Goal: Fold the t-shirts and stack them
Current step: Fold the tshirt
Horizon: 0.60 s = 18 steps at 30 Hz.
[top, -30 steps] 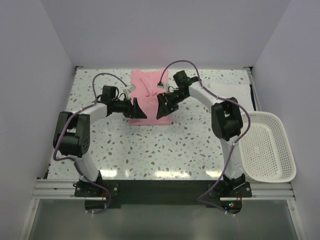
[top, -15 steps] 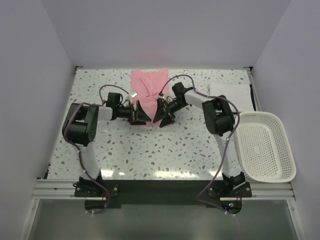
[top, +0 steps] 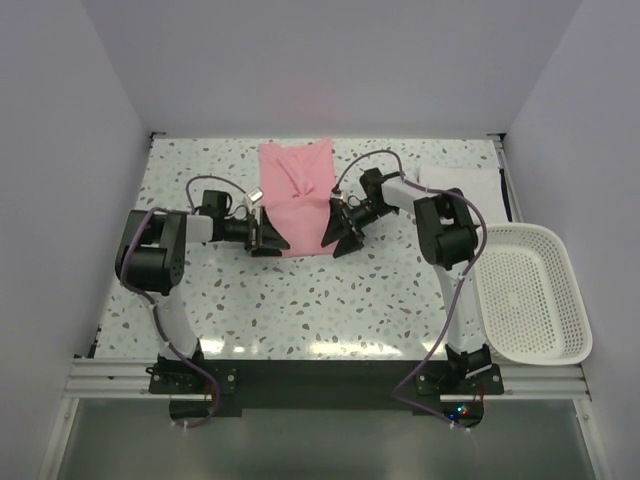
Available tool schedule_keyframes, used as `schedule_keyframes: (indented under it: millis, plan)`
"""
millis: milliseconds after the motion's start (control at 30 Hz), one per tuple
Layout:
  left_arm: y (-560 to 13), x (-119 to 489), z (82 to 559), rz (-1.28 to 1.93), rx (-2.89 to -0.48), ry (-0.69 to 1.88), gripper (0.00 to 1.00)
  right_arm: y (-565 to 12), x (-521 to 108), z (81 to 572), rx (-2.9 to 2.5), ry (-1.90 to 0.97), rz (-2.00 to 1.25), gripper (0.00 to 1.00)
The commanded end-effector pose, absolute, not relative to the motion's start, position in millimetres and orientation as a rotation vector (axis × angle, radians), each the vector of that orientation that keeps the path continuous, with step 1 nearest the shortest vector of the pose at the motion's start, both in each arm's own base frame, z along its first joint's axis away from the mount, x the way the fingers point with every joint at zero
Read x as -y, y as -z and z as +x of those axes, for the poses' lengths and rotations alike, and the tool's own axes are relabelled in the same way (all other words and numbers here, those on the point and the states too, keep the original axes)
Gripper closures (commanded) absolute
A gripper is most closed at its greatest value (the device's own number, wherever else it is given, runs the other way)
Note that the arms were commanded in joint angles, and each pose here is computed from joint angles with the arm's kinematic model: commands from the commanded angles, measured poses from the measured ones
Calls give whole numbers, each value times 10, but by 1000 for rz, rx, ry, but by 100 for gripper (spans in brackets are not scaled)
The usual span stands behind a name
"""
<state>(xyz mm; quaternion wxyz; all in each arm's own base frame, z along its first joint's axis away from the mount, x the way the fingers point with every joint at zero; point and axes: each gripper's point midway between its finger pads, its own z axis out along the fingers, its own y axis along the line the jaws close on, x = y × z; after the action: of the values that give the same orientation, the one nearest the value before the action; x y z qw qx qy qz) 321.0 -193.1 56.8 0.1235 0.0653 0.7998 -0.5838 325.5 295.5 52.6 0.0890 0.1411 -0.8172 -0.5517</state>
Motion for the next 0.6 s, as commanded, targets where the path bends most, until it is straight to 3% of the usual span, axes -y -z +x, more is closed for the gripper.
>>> schedule_keyframes:
  millis: [0, 100, 167, 367, 400, 567]
  plan:
    - [-815, 1820, 3132, 283, -2322, 1616, 0, -813, -2786, 3310, 2585, 1544, 694, 4]
    - [-1118, 1719, 3233, 495, -2240, 1373, 0, -1177, -2716, 3402, 2691, 1525, 946, 5]
    - [-1211, 1548, 3338, 663, -2165, 1081, 0, -1405, -2668, 3465, 2772, 1501, 1152, 7]
    - [-1179, 1175, 3395, 1050, -1975, 501, 1, -1341, -2416, 3747, 2933, 1062, 1885, 16]
    - [-1180, 1184, 3396, 1104, -1927, 455, 3, -1211, -2371, 3721, 2887, 986, 2009, 20]
    - [-1045, 1491, 3196, 1408, -1711, 263, 30, -1037, -2427, 3768, 2762, 670, 2470, 31]
